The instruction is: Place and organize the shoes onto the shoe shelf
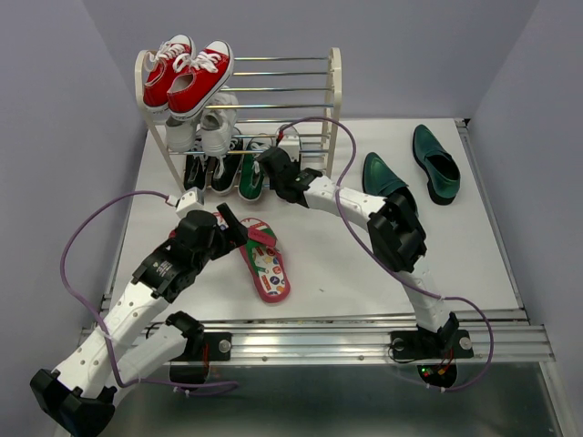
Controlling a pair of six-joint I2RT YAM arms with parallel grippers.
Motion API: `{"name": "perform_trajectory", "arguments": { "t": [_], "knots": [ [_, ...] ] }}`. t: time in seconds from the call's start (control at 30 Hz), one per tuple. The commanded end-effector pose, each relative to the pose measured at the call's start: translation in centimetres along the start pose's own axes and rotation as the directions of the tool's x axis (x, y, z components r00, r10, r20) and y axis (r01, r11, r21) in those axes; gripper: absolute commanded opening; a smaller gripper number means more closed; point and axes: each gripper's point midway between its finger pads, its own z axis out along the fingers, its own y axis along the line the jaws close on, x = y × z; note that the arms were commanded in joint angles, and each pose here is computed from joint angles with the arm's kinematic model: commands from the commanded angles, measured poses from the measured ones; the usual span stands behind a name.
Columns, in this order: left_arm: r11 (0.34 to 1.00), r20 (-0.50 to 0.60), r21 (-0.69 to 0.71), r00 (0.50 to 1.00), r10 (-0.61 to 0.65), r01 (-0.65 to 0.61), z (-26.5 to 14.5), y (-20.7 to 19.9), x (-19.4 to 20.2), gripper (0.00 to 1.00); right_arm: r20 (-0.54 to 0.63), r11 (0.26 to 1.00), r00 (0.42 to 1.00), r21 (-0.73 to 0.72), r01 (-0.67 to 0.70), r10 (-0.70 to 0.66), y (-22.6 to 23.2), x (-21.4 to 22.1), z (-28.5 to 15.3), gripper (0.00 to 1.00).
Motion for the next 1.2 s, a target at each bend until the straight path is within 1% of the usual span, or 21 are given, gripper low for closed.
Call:
{"name": "perform_trajectory", "arguments": {
  "t": [0.0, 0.07, 0.1, 0.23, 0.37, 0.6, 0.67, 0.73, 0.77, 0.83, 0.87, 0.9, 0.93, 0.97, 1.0, 1.07, 1.1, 1.13, 1.17],
  "knots": [
    [1.0, 0.014, 0.019, 1.0, 0.012, -0.012, 0.0, -0.2, -0.1, 0.99, 0.086, 0.996, 0.993, -0.037, -0.076, 0.079, 1.3, -4.3, -1.6, 0.32],
    [1.0, 0.017, 0.018, 1.0, 0.01, -0.01, 0.0, -0.2, -0.2, 0.99, 0.1, 0.996, 0.991, -0.012, -0.085, 0.085, 0.8, -4.4, -1.6, 0.22],
    [1.0, 0.016, 0.017, 1.0, 0.009, -0.009, 0.0, -0.2, -0.1, 0.99, 0.112, 0.996, 0.99, 0.016, -0.091, 0.089, 0.3, -4.4, -1.5, 0.01],
    [1.0, 0.015, 0.016, 1.0, 0.008, -0.009, 0.0, -0.2, -0.1, 0.99, 0.133, 0.991, 0.986, 0.074, -0.108, 0.097, -0.9, -4.3, -1.3, 0.01],
    [1.0, 0.013, 0.012, 1.0, 0.01, -0.01, 0.1, -0.1, 0.0, 0.99, 0.128, 0.991, 0.987, 0.079, -0.108, 0.097, -1.0, -4.1, -1.4, 0.01],
    [1.0, 0.016, 0.012, 1.0, 0.009, -0.009, 0.0, -0.1, -0.1, 0.99, 0.153, 0.983, 0.978, 0.097, -0.157, 0.141, -1.6, -4.9, -2.0, 0.01],
    [1.0, 0.016, 0.01, 1.0, 0.008, -0.008, 0.0, -0.1, -0.1, 0.99, 0.147, 0.989, 0.983, 0.086, -0.124, 0.11, -1.1, -5.0, -1.7, 0.01],
    [1.0, 0.016, 0.01, 1.0, 0.008, -0.008, 0.1, -0.1, -0.1, 0.99, 0.129, 0.993, 0.988, 0.067, -0.094, 0.085, -0.6, -4.6, -1.3, 0.08],
    [1.0, 0.014, 0.011, 1.0, 0.008, -0.008, 0.1, -0.1, -0.1, 0.99, 0.123, 0.995, 0.99, 0.069, -0.079, 0.07, -0.5, -4.2, -1.0, 0.16],
    [1.0, 0.015, 0.009, 1.0, 0.009, -0.009, 0.1, -0.1, -0.1, 0.99, 0.112, 0.995, 0.991, 0.063, -0.074, 0.067, -0.3, -3.8, -0.8, 0.21],
    [1.0, 0.015, 0.009, 1.0, 0.009, -0.009, 0.1, -0.1, -0.1, 0.99, 0.109, 0.996, 0.992, 0.061, -0.072, 0.065, -0.3, -3.7, -0.8, 0.26],
    [1.0, 0.015, 0.007, 1.0, 0.009, -0.009, 0.1, 0.0, -0.1, 0.99, 0.106, 0.996, 0.992, 0.054, -0.07, 0.064, -0.1, -3.7, -0.7, 0.34],
    [1.0, 0.016, 0.008, 1.0, 0.009, -0.009, 0.1, 0.0, -0.1, 0.99, 0.103, 0.997, 0.993, 0.048, -0.066, 0.061, 0.0, -3.7, -0.8, 0.37],
    [1.0, 0.015, 0.007, 1.0, 0.01, -0.01, 0.1, 0.0, -0.1, 0.99, 0.102, 0.998, 0.993, 0.038, -0.059, 0.055, 0.1, -3.9, -1.0, 0.47],
    [1.0, 0.016, 0.006, 1.0, 0.009, -0.009, 0.1, 0.0, -0.1, 0.99, 0.1, 0.998, 0.994, 0.036, -0.055, 0.051, 0.1, -3.9, -1.0, 0.53],
    [1.0, 0.015, 0.005, 1.0, 0.01, -0.011, 0.1, 0.0, -0.1, 0.99, 0.096, 0.999, 0.994, 0.014, -0.046, 0.045, 0.3, -4.3, -1.5, 0.59],
    [1.0, 0.016, 0.001, 1.0, 0.007, -0.007, 0.1, 0.0, -0.1, 0.99, 0.103, 0.998, 0.993, 0.0, -0.058, 0.057, 0.4, -4.9, -2.1, 0.61],
    [1.0, 0.015, -0.001, 1.0, 0.009, -0.009, 0.1, 0.1, -0.1, 0.99, 0.097, 0.999, 0.994, -0.007, -0.052, 0.052, 0.4, -4.9, -2.3, 0.66],
    [1.0, 0.015, -0.003, 1.0, 0.009, -0.009, 0.1, 0.1, -0.1, 0.99, 0.098, 0.999, 0.994, -0.014, -0.05, 0.051, 0.4, -5.2, -2.6, 0.67]
  ]
}}
